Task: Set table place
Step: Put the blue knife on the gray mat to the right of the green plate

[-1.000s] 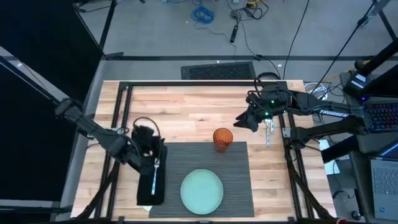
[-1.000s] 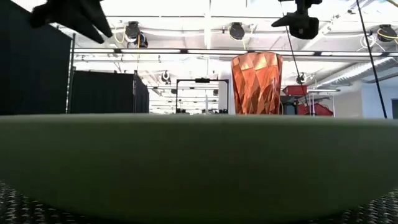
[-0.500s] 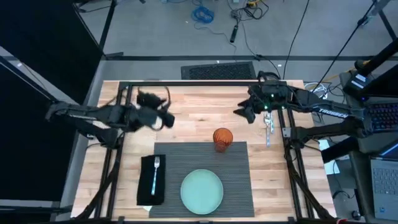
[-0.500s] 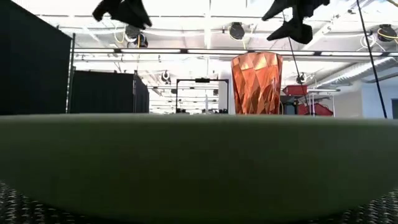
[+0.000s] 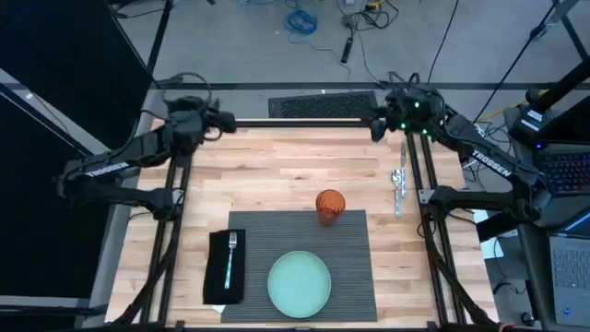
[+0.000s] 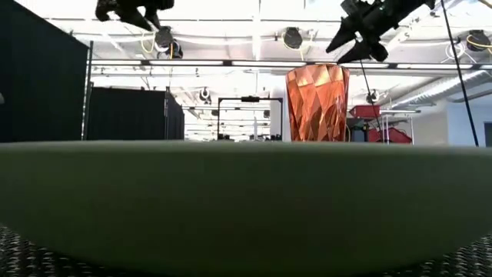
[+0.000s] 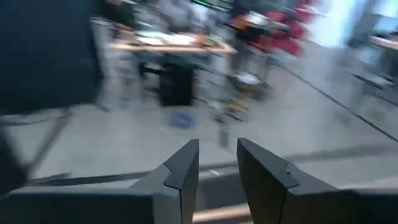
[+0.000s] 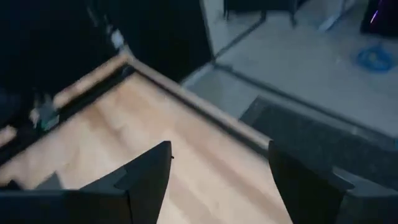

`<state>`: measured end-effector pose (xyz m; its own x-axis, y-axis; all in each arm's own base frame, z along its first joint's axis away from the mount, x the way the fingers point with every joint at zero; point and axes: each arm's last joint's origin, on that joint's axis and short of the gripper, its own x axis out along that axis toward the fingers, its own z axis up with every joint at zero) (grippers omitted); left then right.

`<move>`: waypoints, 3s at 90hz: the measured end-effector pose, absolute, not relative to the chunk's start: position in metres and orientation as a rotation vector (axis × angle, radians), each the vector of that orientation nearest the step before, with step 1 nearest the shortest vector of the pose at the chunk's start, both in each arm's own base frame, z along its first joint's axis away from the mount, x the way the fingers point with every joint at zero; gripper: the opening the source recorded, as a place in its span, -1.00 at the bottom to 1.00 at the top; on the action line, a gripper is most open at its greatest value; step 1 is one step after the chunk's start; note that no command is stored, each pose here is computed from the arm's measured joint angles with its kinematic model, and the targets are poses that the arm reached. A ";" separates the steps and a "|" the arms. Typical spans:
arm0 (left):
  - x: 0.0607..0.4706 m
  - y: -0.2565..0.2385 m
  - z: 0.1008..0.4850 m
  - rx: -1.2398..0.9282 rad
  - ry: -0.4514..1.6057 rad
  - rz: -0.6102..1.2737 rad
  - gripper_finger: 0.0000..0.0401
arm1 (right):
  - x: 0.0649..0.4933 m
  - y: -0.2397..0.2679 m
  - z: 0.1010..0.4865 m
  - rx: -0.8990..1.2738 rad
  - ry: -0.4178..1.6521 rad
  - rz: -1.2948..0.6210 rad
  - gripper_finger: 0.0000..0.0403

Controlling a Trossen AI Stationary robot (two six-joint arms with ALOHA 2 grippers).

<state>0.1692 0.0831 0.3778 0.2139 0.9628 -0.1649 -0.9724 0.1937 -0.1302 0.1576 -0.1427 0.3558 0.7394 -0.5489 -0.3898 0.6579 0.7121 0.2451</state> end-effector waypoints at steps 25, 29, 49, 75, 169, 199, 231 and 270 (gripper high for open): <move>0.181 0.107 0.362 -0.158 0.269 1.151 -0.53 | 0.161 -0.183 0.340 0.544 0.258 -0.813 0.26; 0.180 0.112 0.362 -0.181 0.271 1.099 -0.53 | 0.161 -0.196 0.329 0.590 0.284 -0.850 0.26; 0.160 0.123 0.369 -0.177 0.249 1.137 -0.53 | 0.166 -0.248 0.294 0.872 0.476 -0.820 0.26; 0.144 0.118 0.377 -0.173 0.247 1.029 -0.53 | 0.175 -0.252 0.262 0.932 0.973 -0.854 0.26; 0.149 0.117 0.365 -0.230 0.350 0.951 -0.53 | 0.111 -0.145 0.199 1.053 1.022 -1.066 0.26; 0.150 0.118 0.368 -0.226 0.316 0.951 -0.53 | 0.089 -0.121 0.194 1.120 1.045 -1.283 0.23; 0.150 0.116 0.366 -0.263 0.325 0.908 -0.53 | 0.092 -0.115 0.193 1.097 1.081 -1.315 -0.03; 0.151 0.116 0.366 -0.255 0.325 0.898 -0.53 | 0.092 -0.101 0.163 1.109 1.110 -1.327 -0.05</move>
